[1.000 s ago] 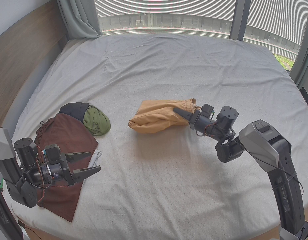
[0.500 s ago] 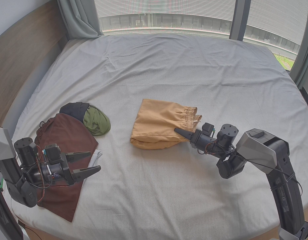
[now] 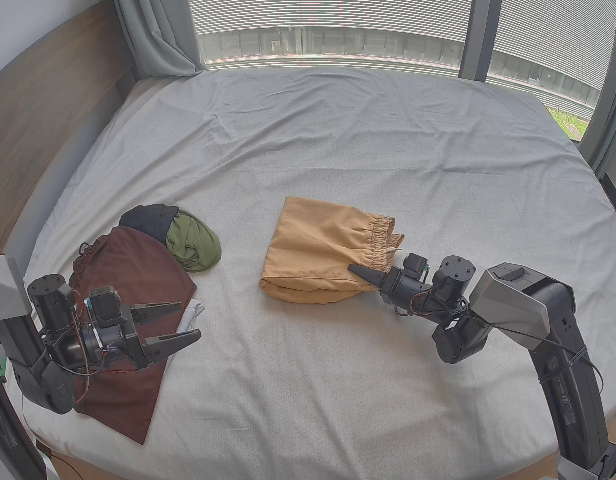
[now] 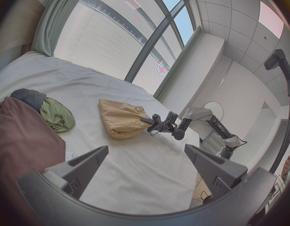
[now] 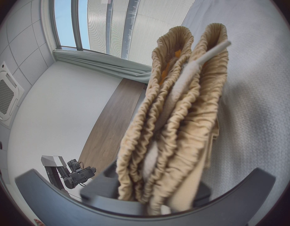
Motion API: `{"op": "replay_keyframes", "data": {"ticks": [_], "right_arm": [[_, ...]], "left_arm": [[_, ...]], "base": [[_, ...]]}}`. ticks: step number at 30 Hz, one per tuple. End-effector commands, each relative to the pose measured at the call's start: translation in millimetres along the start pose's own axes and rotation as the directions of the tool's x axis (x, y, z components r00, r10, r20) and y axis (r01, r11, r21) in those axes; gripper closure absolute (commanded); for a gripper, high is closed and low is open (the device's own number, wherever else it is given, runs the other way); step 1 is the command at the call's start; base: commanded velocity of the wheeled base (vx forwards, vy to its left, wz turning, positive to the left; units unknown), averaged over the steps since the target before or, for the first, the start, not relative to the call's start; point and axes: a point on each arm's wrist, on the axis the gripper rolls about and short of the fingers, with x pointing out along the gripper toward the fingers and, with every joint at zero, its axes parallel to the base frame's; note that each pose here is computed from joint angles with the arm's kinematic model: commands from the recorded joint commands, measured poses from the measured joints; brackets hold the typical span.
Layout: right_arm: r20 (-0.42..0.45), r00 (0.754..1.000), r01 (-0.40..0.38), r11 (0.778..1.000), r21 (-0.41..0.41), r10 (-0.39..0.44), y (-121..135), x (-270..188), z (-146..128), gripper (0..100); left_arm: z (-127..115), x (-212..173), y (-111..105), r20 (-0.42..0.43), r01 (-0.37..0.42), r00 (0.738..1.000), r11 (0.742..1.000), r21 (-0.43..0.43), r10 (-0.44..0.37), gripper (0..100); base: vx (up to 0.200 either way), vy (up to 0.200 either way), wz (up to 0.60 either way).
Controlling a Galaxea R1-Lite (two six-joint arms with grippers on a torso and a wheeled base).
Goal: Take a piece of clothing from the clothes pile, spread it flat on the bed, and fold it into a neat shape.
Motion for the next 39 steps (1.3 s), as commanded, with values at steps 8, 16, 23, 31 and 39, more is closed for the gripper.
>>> {"op": "replay_keyframes", "data": {"ticks": [8, 16, 23, 31, 39], "right_arm": [[-0.048, 0.997, 0.057, 0.998, 0.014, -0.056, -1.2, -12.9, -14.8, 0], [-0.116, 0.986, 0.122, 0.993, 0.007, -0.12, 17.1, -36.4, -33.8, 0], [-0.165, 0.978, 0.134, 0.991, 0.015, -0.13, 50.9, -51.8, -43.7, 0], [-0.173, 0.983, 0.068, 0.998, -0.006, -0.068, 106.9, -58.8, -32.9, 0], [-0.046, 0.997, -0.07, 0.997, -0.034, 0.068, 134.6, -32.0, 17.2, 0]], "left_arm": [[1.8, -0.7, -0.7, 0.005, 0.0, 1.0, 1.0, 0.006, 0.0, 0], [2.5, -0.9, -1.1, 0.006, 0.0, 1.0, 1.0, 0.009, 0.0, 0], [2.2, -0.7, -2.2, 0.005, 0.003, 1.0, 1.0, 0.008, -0.003, 0], [2.3, 0.0, -3.3, 0.004, 0.007, 1.0, 1.0, 0.011, -0.007, 0], [2.5, 0.4, -2.7, 0.005, 0.007, 1.0, 1.0, 0.012, -0.007, 0]], "base": [[0.0, 0.0, 0.0], [0.0, 0.0, 0.0], [0.0, 0.0, 0.0], [0.0, 0.0, 0.0], [0.0, 0.0, 0.0]]}}
